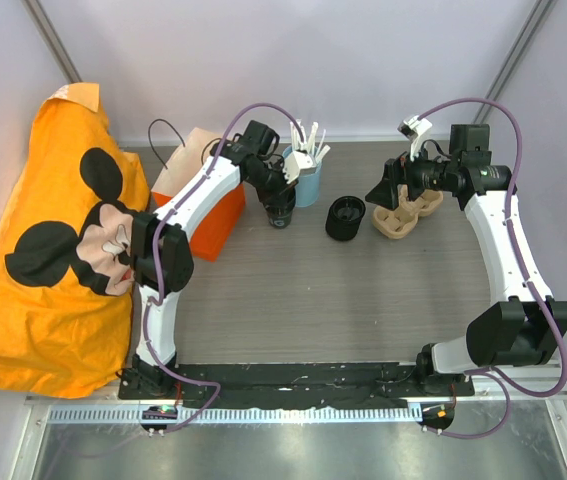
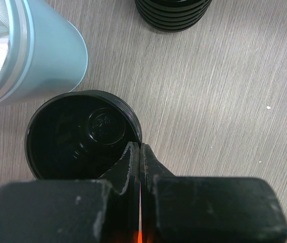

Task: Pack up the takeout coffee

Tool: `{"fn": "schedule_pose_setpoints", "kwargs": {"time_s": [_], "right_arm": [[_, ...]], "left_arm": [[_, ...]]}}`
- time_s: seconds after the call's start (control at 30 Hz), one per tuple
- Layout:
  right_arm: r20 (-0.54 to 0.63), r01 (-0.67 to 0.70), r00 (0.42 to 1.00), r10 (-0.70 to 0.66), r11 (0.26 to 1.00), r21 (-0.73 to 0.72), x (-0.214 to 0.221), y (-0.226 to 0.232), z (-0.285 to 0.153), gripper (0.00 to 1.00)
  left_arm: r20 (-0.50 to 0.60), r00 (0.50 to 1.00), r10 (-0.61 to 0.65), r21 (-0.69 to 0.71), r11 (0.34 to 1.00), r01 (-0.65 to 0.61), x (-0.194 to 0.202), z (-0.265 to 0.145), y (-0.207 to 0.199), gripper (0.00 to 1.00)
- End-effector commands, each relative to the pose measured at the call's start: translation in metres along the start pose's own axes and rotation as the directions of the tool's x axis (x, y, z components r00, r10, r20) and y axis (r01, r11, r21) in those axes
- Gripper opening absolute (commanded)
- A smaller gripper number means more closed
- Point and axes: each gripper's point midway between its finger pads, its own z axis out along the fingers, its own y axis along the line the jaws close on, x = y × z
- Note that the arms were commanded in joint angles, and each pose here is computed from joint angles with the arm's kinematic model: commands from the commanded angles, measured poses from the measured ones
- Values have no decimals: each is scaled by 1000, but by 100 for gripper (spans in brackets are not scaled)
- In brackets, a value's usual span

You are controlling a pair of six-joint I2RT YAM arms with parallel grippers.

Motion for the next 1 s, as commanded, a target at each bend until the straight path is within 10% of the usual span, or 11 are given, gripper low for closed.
{"fn": "schedule_pose_setpoints", "kwargs": {"time_s": [0.0,0.97], "right_arm": [[54,62,997,-61,998,1,-16,8,-10,97],[57,57,997,-57,998,-8,-16,9,-10,97]], "left_arm": [[87,994,63,-77,995,-56,-37,-34,4,0],[121,979,166,-213,967,-138,-53,-66,0,0]]}}
